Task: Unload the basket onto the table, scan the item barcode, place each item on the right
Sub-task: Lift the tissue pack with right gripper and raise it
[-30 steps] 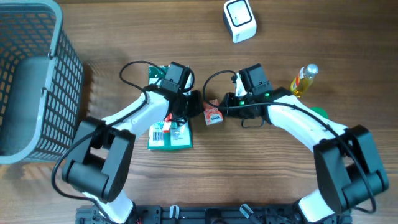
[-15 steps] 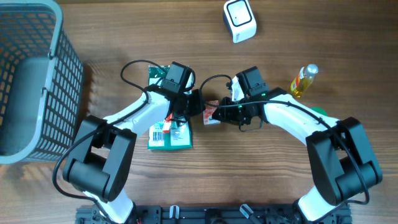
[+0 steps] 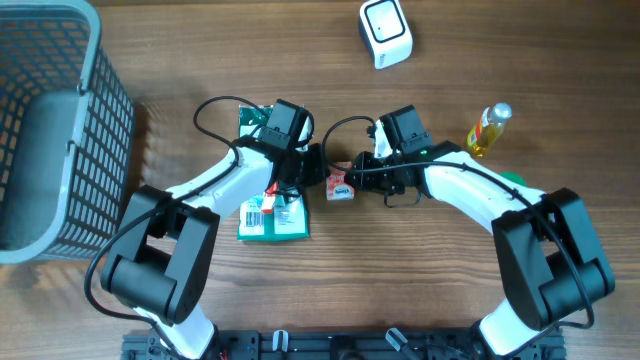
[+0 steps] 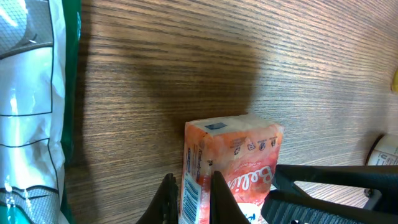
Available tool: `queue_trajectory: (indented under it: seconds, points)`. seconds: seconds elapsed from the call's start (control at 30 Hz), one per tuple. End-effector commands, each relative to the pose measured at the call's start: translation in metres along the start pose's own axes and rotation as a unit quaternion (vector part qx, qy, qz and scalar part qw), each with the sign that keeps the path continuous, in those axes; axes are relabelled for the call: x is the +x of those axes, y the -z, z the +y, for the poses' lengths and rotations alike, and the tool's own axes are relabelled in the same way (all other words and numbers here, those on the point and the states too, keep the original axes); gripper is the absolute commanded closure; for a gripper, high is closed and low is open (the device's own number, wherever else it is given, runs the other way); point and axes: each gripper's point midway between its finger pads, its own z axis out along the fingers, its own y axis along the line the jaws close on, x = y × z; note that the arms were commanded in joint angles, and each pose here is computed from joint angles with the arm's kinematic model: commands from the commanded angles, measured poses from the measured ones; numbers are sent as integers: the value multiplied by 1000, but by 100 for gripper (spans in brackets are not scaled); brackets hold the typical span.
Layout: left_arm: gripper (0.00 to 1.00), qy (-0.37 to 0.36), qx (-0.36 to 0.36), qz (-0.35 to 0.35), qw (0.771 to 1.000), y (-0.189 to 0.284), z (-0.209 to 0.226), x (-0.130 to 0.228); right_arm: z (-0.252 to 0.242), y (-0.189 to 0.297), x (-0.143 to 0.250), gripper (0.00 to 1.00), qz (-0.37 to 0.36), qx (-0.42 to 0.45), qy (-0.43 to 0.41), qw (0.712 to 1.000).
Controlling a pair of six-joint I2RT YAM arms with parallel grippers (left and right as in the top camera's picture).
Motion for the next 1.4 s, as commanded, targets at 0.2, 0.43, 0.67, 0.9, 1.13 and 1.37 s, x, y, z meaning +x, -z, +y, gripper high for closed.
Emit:
queue_trajectory:
  seconds: [0.2,0.43,0.67,0.9,1.13,1.37]
  points:
    - [94,3,-8,2,1000,-4,4,2,-15,-30,17,76,33,24,-24,999]
    - [96,3,-6,-2,1000,-2,3,0,-13,-29,15,96,29,20,-37,999]
    - [96,-11,71,-150,986,110,-38,-66,4,-11,11,96,54,-81,-4,995]
    - [94,-7,22,-294,955,229,5,-87,71,42,28,96,74,-317,164,931]
    - [91,67,-145,-272,949,234,105,-78,114,114,45,96,97,-532,202,817]
    - [83,74,-178,-190,963,193,132,-68,118,122,45,96,112,-529,180,822]
